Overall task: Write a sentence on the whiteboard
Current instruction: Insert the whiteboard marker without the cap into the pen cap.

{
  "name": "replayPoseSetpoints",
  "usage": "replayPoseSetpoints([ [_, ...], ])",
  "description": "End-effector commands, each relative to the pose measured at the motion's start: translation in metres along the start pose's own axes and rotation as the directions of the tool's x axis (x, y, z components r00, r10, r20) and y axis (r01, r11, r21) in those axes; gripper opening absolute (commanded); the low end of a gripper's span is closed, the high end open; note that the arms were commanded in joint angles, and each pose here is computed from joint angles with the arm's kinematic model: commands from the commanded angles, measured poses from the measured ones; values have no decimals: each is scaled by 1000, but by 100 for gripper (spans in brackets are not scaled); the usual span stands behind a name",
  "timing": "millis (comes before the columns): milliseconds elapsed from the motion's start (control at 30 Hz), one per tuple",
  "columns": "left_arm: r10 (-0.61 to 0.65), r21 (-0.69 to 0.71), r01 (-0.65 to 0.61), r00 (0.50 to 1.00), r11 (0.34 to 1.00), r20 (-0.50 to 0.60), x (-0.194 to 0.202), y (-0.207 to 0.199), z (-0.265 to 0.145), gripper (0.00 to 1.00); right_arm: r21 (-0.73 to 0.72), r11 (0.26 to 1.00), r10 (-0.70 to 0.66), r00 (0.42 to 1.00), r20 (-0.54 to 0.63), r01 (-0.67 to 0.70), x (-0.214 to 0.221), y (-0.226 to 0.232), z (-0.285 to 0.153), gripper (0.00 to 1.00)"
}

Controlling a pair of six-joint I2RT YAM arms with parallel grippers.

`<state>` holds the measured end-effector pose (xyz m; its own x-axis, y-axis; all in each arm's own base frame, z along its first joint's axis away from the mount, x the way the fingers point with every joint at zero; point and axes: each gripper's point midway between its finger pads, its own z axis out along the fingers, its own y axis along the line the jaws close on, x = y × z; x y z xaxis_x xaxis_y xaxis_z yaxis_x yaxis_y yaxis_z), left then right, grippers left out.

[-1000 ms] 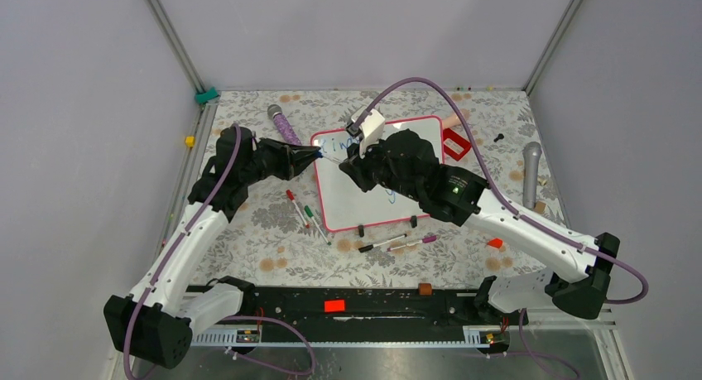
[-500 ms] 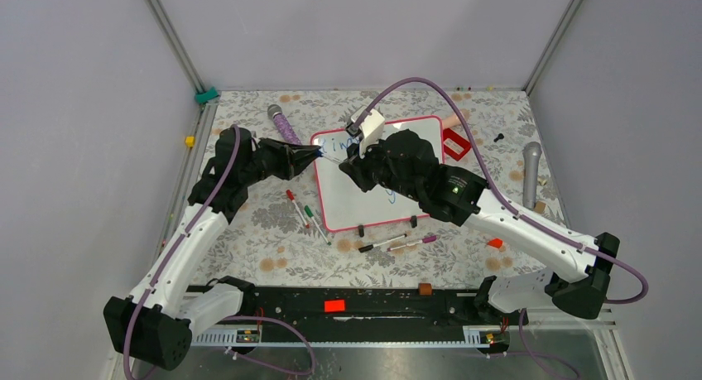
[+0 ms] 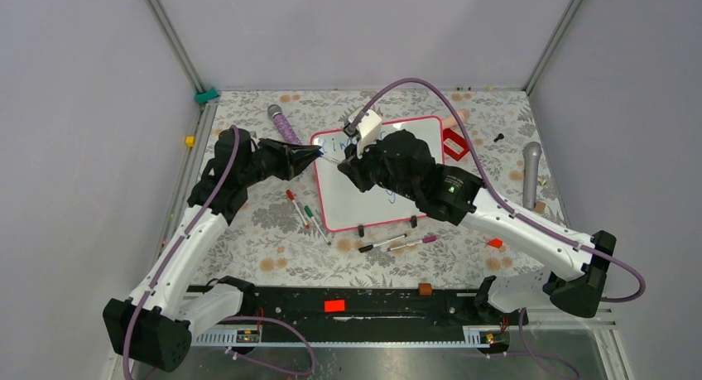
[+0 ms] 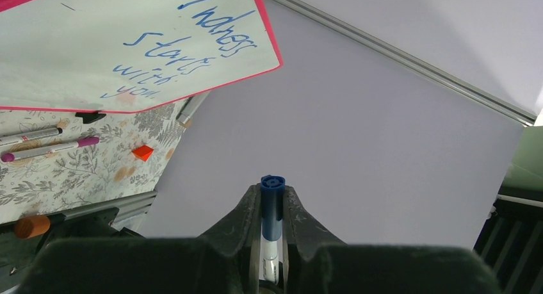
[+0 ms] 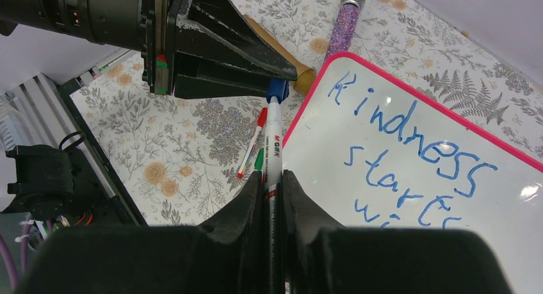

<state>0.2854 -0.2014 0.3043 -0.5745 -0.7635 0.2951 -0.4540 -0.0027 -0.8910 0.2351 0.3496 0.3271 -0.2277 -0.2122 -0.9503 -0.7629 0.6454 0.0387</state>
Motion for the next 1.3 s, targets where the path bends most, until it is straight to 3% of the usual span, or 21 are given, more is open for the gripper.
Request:
replayPoseSetpoints([
  [0, -118, 20, 119, 992, 993, -39, 11, -11, -9, 0, 7, 1000, -4, 999, 32, 4, -8, 2, 4, 0],
  [233, -121, 8, 122, 990, 993, -79, 32, -14, -1, 0, 158, 987, -27, 1000, 14, 24, -10, -22, 20, 0],
  [433, -78, 34, 84, 988, 996, -133, 60, -44, 17, 0, 319, 945, -84, 996, 36, 68, -23, -48, 39, 0],
  [733, -73, -13, 72, 975, 997, -209, 95, -35, 12, 0, 279, 957, -104, 992, 74, 79, -51, -38, 68, 0],
  [1067, -114, -13, 114, 969, 993, -221, 85, -15, 1, 0, 221, 975, -32, 997, 77, 14, -62, -31, 65, 0],
  [1133, -109, 6, 113, 972, 994, -206, 73, -14, 1, 10, 214, 977, 1, 998, 61, -14, -61, -30, 54, 0],
  [1267, -32, 23, 36, 991, 999, -130, 48, -18, -10, 44, 234, 971, 39, 999, 0, -38, -50, -36, 26, 0],
])
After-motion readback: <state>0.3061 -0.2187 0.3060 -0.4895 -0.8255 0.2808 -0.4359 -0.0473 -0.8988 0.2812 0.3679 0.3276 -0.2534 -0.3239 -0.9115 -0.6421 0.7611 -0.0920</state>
